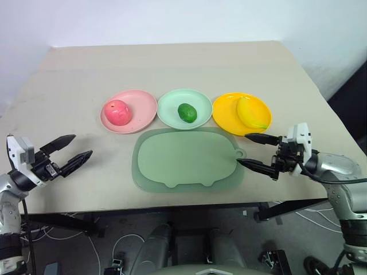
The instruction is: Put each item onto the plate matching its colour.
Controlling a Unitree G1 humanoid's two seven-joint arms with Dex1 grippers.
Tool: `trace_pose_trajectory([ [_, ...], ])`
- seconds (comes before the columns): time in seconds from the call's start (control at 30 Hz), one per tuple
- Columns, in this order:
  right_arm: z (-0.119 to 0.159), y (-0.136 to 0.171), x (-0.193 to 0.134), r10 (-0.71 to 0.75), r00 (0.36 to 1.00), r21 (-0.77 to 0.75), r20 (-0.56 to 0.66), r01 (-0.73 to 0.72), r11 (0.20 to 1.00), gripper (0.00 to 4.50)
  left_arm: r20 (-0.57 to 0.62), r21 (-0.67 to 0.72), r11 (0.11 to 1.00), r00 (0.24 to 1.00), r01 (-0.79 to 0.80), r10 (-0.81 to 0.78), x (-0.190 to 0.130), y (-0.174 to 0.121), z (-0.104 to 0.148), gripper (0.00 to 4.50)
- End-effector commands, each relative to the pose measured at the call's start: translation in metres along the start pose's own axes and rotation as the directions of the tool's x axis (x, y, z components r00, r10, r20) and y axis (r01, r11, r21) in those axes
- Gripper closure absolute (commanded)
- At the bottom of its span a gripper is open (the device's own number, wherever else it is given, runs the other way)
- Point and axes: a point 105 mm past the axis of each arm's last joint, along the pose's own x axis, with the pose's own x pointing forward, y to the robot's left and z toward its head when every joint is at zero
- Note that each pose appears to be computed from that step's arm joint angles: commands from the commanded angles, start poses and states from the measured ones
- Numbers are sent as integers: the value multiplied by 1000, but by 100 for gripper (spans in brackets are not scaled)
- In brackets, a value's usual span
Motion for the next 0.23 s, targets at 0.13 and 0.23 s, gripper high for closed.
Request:
trace_pose_trajectory([
  [0.13, 3, -23, -40, -107, 994, -76, -21, 105, 991, 0, 18, 55, 998, 1000, -20, 19, -12, -1, 10, 1],
  [0.23, -2, -35, -50, -170, 985, -85, -26, 168, 982, 0, 7, 52, 998, 1000, -23, 23, -10, -2, 6, 1],
])
